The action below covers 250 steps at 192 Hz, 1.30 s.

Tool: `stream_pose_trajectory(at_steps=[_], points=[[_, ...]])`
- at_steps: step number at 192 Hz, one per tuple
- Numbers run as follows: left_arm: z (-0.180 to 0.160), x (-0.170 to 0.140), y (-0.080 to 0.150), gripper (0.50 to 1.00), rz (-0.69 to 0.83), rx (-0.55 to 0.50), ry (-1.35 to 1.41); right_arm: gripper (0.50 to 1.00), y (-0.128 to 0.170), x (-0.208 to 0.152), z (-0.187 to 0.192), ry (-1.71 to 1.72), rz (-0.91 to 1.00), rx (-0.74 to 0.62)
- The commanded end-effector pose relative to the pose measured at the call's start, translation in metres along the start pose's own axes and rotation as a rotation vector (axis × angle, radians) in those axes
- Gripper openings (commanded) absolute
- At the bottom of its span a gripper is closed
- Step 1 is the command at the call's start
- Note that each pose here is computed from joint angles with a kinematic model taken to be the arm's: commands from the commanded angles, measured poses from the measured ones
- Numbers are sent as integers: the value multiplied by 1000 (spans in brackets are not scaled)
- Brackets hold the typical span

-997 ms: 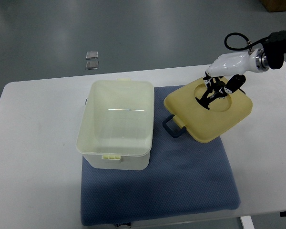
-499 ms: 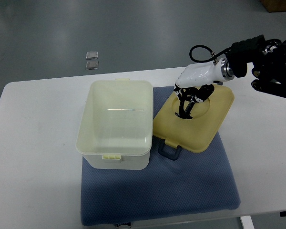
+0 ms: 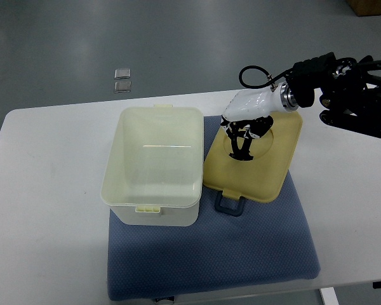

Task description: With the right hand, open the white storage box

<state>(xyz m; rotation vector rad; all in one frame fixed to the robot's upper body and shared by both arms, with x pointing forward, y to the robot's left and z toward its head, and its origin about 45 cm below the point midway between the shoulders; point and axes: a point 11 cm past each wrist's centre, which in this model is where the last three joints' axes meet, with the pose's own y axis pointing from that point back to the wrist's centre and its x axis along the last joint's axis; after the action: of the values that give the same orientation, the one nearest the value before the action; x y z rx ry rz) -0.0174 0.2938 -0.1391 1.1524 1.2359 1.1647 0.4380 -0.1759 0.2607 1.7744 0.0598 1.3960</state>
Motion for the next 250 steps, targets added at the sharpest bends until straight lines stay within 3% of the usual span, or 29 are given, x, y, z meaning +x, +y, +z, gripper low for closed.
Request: stream_pose_trajectory(at_steps=[1, 22, 36, 58, 81, 100, 126, 143, 159, 176, 193, 212, 250], points=[[0, -1, 0, 1000, -3, 0, -1, 731, 0, -6, 2, -16, -1, -6], [0, -1, 0, 1000, -3, 0, -1, 858, -1, -15, 7, -31, -5, -20], [0, -1, 0, 1000, -3, 0, -1, 901, 1, -19, 10, -40, -11, -27], [0, -1, 0, 1000, -3, 0, -1, 913, 5, -17, 15, -47, 1, -39], [0, -1, 0, 1000, -3, 0, -1, 913, 24, 15, 31, -98, 125, -80], [0, -2, 0, 1000, -6, 0, 0, 913, 49, 51, 52, -230, 315, -110], [0, -3, 0, 1000, -7, 0, 0, 913, 72, 64, 81, -624, 637, -88], [0, -3, 0, 1000, -7, 0, 0, 911, 83, 62, 97, -1020, 886, -8], [0, -3, 0, 1000, -7, 0, 0, 911, 74, 50, 102, -1429, 1013, 81], [0, -3, 0, 1000, -7, 0, 0, 913, 64, 32, 109, -2024, 1095, 279], [0, -3, 0, 1000, -7, 0, 0, 919, 61, 19, 111, -2355, 1161, 478], [0, -3, 0, 1000, -4, -1, 2, 919, 53, -2, 109, -2516, 1206, 576], [0, -3, 0, 1000, -4, 0, 0, 919, 38, -22, 89, -2511, 1183, 811]])
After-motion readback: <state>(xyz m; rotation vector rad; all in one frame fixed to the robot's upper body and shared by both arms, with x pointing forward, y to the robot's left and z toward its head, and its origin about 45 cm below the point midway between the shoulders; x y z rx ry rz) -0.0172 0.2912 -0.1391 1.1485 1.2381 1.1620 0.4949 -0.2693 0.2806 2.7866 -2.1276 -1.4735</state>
